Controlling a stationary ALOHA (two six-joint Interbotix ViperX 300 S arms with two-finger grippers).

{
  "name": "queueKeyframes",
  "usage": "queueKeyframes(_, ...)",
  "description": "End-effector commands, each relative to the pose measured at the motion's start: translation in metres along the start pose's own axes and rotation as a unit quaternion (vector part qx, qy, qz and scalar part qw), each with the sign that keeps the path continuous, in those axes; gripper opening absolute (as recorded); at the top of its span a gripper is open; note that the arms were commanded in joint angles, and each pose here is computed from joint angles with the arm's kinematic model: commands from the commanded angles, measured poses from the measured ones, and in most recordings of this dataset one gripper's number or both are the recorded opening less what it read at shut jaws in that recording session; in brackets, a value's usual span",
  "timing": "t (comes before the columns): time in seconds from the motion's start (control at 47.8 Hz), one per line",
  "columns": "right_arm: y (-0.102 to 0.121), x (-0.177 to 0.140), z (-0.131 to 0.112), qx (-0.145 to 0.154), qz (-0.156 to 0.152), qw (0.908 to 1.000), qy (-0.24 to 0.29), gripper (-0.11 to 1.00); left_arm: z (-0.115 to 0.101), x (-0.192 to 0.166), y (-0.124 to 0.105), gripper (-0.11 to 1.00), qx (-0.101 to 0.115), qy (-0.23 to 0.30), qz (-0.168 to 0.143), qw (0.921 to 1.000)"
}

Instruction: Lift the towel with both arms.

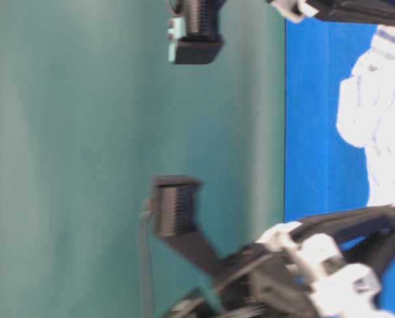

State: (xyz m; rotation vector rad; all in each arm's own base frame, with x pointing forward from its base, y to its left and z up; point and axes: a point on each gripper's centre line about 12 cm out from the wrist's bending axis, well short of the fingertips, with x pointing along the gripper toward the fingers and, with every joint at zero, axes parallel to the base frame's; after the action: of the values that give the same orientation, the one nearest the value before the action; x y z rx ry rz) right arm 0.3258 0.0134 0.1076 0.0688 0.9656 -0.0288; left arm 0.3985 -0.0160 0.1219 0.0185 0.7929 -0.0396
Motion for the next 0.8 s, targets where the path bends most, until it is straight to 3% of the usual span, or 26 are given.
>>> queueKeyframes(0.0,0.002,-0.022,0.026,0.002,0.003,0.9992,-0.041,0.06,0.032,-0.026,-0.002,0.02,0.002,-0.039,-0.002,0.9992)
queueKeyframes(0.398,0.005,-0.128,0.114,0.011,-0.013,0.993,-0.117,0.06,0.088,-0.12,-0.009,0.02,0.009,-0.068,-0.012,0.9976)
queueKeyframes(0.774,0.003,-0.203,0.183,-0.002,-0.044,0.9836,-0.175,0.06,0.12,-0.213,-0.002,0.02,0.008,-0.117,-0.006,0.9931)
